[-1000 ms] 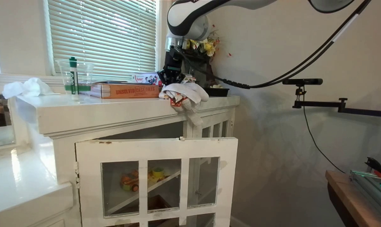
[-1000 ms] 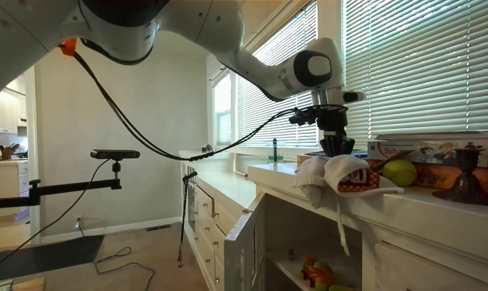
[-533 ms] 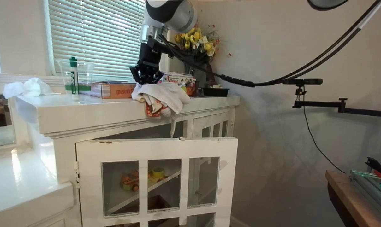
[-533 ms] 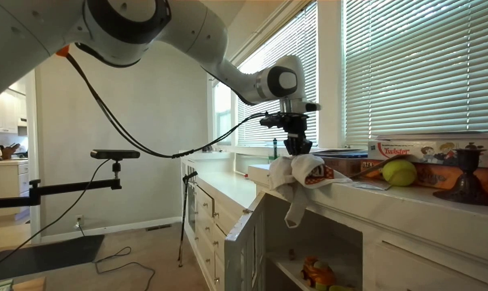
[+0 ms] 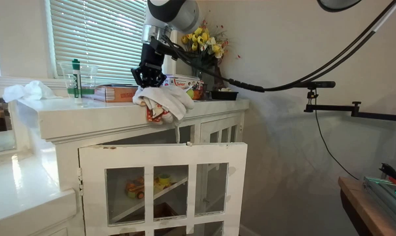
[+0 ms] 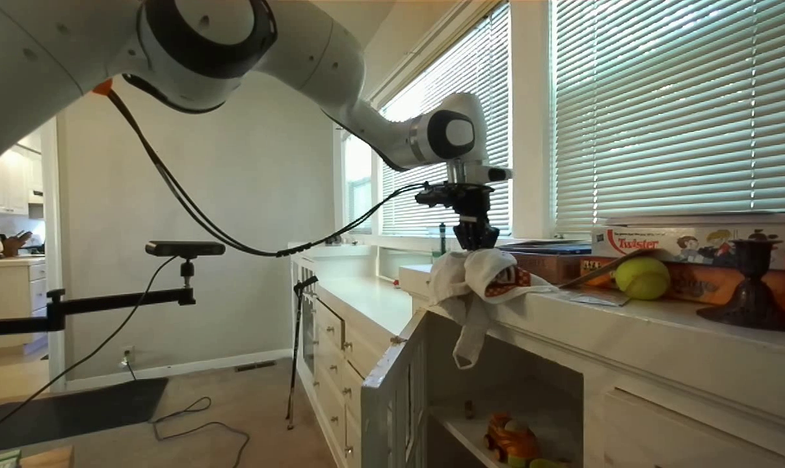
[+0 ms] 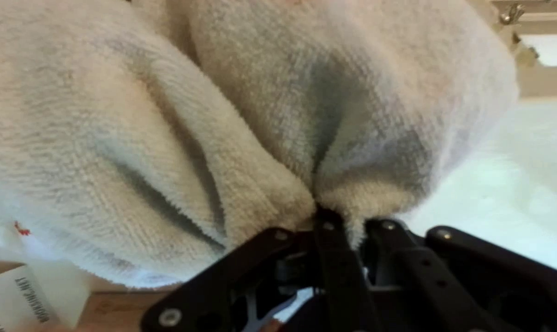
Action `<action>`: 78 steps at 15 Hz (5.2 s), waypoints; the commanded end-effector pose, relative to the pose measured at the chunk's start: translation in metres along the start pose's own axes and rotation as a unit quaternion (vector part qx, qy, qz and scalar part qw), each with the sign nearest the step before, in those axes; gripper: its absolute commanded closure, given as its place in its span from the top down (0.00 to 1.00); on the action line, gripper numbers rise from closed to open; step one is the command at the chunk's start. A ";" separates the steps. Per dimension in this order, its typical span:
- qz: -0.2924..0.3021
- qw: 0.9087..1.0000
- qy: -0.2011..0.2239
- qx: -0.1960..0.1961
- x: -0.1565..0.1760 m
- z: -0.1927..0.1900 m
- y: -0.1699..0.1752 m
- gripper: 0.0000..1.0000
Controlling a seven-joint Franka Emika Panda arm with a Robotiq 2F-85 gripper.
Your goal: Use the towel to wipe the countertop.
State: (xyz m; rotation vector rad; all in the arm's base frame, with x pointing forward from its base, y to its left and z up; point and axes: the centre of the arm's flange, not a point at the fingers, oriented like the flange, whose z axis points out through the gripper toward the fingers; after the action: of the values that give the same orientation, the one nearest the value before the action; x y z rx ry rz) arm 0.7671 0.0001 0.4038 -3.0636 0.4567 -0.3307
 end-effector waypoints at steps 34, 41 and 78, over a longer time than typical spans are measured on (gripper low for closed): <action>0.021 1.000 -0.005 0.015 0.021 0.007 0.030 0.03; -0.073 0.996 -0.016 0.046 -0.008 0.007 -0.081 0.03; -0.106 0.952 0.288 0.000 0.076 -0.104 0.004 0.03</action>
State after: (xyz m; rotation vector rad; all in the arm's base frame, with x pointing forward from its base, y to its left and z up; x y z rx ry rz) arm 0.8097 -0.0181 0.5487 -2.9104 0.0113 -1.4054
